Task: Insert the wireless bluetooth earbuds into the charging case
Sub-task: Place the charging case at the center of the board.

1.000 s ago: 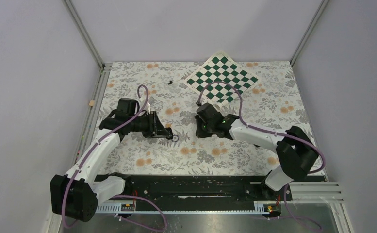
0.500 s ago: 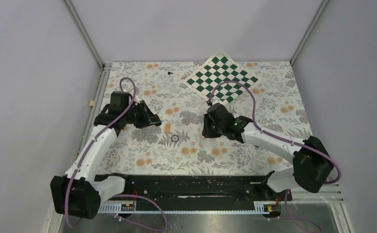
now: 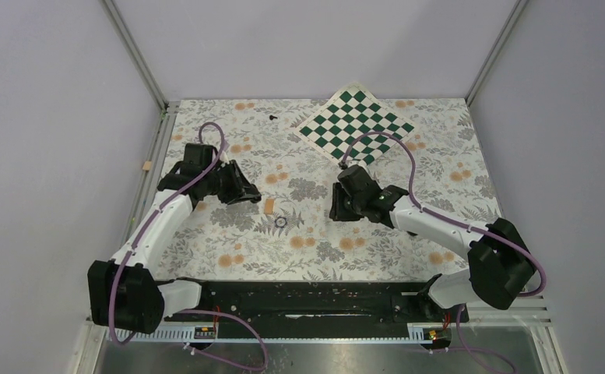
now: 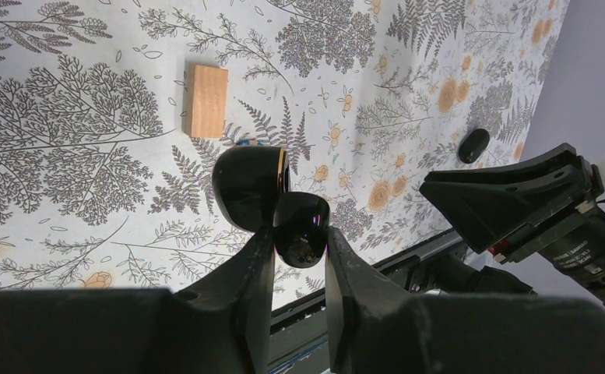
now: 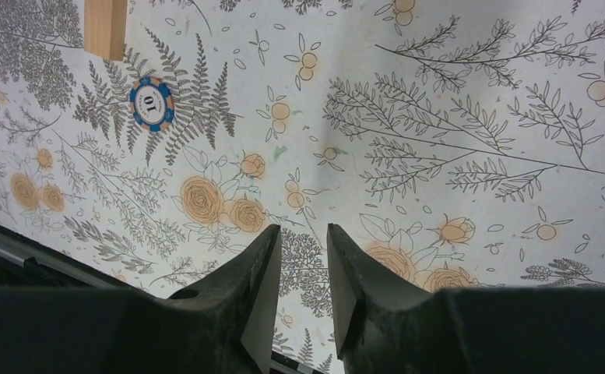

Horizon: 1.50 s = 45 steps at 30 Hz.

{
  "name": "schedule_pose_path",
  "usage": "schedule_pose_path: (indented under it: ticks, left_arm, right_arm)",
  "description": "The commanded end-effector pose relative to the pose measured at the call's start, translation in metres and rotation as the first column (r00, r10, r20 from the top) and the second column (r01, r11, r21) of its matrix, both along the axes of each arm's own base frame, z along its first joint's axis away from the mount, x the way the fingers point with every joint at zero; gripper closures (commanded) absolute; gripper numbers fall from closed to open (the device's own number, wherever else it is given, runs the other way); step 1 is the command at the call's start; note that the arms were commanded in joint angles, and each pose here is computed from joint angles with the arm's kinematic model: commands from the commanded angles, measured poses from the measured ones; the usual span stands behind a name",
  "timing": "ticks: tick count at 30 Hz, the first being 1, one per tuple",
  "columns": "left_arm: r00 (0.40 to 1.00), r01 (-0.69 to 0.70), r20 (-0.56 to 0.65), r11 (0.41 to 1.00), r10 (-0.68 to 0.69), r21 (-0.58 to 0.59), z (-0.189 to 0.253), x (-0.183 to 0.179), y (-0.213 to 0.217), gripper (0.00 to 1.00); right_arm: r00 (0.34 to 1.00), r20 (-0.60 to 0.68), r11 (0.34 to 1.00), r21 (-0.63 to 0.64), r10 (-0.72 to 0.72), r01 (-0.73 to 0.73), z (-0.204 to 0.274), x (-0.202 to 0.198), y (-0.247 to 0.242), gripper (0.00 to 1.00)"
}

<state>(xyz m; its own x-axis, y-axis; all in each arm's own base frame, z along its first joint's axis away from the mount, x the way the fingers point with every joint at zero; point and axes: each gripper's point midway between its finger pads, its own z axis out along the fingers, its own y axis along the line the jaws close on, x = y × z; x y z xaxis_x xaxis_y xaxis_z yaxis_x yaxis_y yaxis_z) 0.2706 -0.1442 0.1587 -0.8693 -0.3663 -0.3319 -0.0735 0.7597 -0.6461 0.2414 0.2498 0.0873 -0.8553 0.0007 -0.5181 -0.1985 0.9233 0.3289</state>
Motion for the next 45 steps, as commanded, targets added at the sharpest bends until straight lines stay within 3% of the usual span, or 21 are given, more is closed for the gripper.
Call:
schedule_pose_path:
  ticks: [1, 5, 10, 14, 18, 26, 27, 32, 40, 45]
  left_arm:
    - [0.996, 0.036, 0.084, 0.999, -0.037, 0.009, 0.017, 0.016, -0.002, 1.0]
    - [0.996, 0.06, 0.059, 0.997, -0.063, 0.048, 0.009, 0.026, -0.013, 1.0]
    - [0.978, 0.202, 0.045, 0.977, -0.205, 0.063, 0.001, 0.027, -0.075, 1.0]
    - [0.955, 0.296, 0.004, 0.955, -0.296, 0.014, -0.017, 0.02, -0.117, 1.0]
    - [0.906, 0.421, -0.067, 0.907, -0.418, 0.025, -0.041, -0.003, -0.158, 1.0]
    - [0.872, 0.483, -0.12, 0.874, -0.474, 0.057, -0.065, -0.022, -0.196, 1.0]
    - [0.87, 0.486, -0.131, 0.872, -0.476, 0.06, -0.068, -0.023, -0.198, 0.98]
    - [0.857, 0.505, -0.151, 0.862, -0.493, 0.053, -0.072, -0.026, -0.207, 0.63]
    - [0.842, 0.527, -0.164, 0.848, -0.514, 0.049, -0.076, -0.026, -0.212, 0.48]
    - [0.857, 0.513, -0.106, 0.852, -0.504, 0.104, -0.051, -0.014, -0.208, 0.46]
  right_arm:
    - [1.0, 0.024, 0.997, 0.076, -0.014, 0.012, 0.016, 0.011, 0.006, 0.65]
    - [1.0, 0.015, 0.995, 0.096, 0.001, -0.003, 0.019, 0.012, 0.013, 0.65]
    - [0.999, 0.019, 0.994, 0.101, -0.034, 0.032, 0.022, 0.008, 0.001, 0.65]
    - [0.991, 0.019, 0.984, 0.122, -0.131, 0.127, 0.023, 0.004, -0.031, 0.63]
    - [0.97, 0.055, 0.97, 0.058, -0.239, 0.236, 0.022, -0.003, -0.079, 0.6]
    - [0.941, 0.108, 0.947, 0.018, -0.321, 0.321, 0.028, -0.018, -0.123, 0.57]
    - [0.941, 0.104, 0.946, 0.019, -0.322, 0.322, 0.027, -0.019, -0.123, 0.57]
    - [0.944, 0.087, 0.948, 0.02, -0.318, 0.317, 0.024, -0.021, -0.122, 0.57]
    - [0.944, 0.087, 0.948, 0.024, -0.318, 0.317, 0.025, -0.022, -0.122, 0.57]
    - [0.941, 0.087, 0.945, 0.024, -0.326, 0.325, 0.024, -0.024, -0.124, 0.57]
